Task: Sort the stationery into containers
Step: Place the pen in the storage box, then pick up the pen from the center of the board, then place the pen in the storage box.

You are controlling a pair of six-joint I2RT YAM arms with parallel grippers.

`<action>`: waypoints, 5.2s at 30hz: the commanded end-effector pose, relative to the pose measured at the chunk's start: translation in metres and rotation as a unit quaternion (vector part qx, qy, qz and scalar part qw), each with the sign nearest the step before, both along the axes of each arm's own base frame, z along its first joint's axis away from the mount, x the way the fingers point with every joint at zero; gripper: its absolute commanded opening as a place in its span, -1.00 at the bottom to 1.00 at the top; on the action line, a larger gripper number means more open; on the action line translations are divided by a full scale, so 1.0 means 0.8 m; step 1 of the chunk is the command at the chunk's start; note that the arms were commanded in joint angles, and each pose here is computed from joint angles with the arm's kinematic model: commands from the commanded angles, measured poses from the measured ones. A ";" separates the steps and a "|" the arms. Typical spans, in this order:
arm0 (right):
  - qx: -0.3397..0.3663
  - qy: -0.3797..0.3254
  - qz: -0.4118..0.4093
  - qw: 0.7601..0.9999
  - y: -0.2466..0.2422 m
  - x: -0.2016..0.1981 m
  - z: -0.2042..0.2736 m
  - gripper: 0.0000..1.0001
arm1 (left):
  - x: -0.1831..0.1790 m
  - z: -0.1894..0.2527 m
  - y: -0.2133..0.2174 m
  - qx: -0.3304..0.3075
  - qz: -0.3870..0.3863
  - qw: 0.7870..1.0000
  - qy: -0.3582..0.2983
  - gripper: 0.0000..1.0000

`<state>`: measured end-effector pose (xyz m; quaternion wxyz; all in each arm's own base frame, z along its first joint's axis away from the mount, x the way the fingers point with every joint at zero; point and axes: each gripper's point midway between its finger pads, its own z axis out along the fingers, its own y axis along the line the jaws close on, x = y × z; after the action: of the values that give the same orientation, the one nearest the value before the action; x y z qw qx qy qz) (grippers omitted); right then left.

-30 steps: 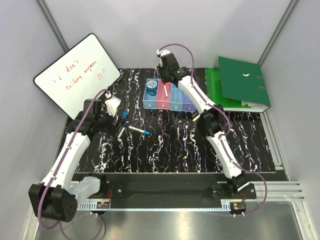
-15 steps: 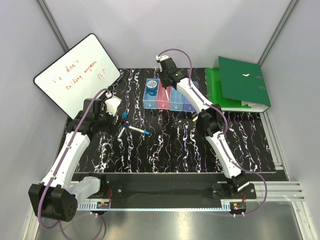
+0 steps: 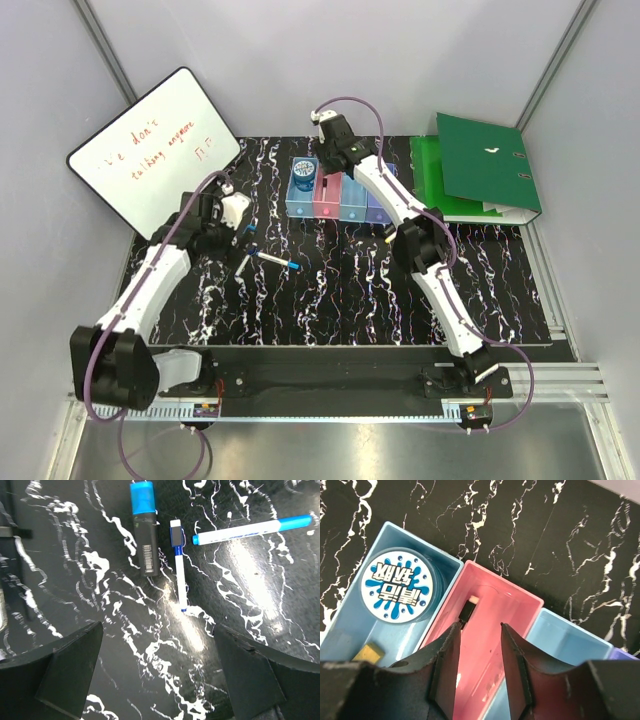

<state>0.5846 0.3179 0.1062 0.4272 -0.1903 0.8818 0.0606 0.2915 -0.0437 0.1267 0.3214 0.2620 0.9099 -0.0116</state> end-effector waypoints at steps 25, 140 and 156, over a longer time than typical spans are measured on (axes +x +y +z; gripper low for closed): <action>0.019 -0.179 0.013 0.984 -0.054 -0.069 0.305 -0.10 | 0.076 -0.092 -0.053 0.005 -0.037 0.997 0.061 0.50; -0.120 -0.195 -0.078 0.970 -0.216 -0.163 0.302 0.73 | 0.359 0.024 -0.340 -0.288 0.039 0.955 -0.059 -1.00; -0.117 -0.178 -0.074 0.974 -0.213 -0.166 0.286 0.74 | 0.336 -0.015 -0.333 -0.269 0.041 0.962 -0.012 0.39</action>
<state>0.4596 0.1468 0.3158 0.5315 -0.1921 0.8153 -0.1264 0.5566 -0.3079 0.0917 0.3671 0.1226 0.8911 -0.2369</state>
